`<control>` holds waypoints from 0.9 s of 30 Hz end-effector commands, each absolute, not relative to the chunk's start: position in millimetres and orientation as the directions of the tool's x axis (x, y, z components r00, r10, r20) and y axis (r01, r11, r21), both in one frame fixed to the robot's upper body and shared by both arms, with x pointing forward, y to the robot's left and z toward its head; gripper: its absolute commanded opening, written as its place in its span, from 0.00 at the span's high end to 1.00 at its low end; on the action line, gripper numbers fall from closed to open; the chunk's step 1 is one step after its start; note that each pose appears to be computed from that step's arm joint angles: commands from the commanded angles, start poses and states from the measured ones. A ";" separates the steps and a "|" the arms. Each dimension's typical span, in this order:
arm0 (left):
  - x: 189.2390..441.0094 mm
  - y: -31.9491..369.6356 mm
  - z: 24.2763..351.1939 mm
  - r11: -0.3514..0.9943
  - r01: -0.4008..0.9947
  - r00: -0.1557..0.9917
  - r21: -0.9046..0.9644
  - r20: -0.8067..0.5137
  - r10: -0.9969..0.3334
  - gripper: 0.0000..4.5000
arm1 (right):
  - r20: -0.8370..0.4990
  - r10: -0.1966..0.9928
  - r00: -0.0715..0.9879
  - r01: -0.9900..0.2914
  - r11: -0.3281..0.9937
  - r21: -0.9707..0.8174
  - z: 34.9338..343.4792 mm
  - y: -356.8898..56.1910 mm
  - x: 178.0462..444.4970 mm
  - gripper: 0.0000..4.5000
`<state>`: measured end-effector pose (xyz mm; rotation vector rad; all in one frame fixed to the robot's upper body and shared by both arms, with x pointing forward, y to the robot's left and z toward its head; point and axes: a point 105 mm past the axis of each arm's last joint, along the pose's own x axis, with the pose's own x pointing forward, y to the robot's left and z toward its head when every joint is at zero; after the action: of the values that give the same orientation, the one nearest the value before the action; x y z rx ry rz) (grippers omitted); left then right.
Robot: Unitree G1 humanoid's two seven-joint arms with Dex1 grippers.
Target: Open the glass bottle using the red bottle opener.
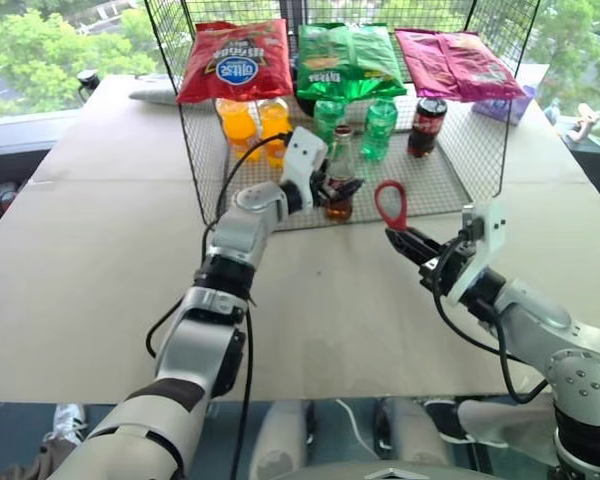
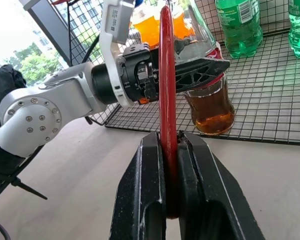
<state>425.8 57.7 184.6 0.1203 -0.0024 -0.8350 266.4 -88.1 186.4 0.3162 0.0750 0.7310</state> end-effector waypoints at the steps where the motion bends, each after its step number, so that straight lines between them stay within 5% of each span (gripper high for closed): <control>1: 424.4 55.4 206.2 0.642 0.755 0.645 0.138 0.028 -0.764 0.42 | 0.093 0.658 0.747 -0.653 0.701 0.286 199.4 -92.7 261.5 1.00; 8: 382.1 64.3 230.7 0.464 0.876 0.452 0.133 0.112 -0.885 0.42 | 0.095 0.645 0.758 -0.643 0.714 0.279 199.7 -99.4 262.6 1.00; 16: 316.2 81.7 217.2 0.294 0.944 0.293 0.152 0.029 -0.956 0.42 | 0.085 0.618 0.781 -0.615 0.738 0.277 197.8 -112.7 266.0 1.00; 27: 306.9 85.9 173.9 0.319 0.934 0.329 0.158 -0.040 -0.943 0.42 | 0.095 0.624 0.776 -0.619 0.724 0.304 194.9 -108.5 265.2 1.00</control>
<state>308.8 88.0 159.5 0.1333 0.0244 -1.2238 267.8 -110.1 183.9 0.3246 0.0657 0.6684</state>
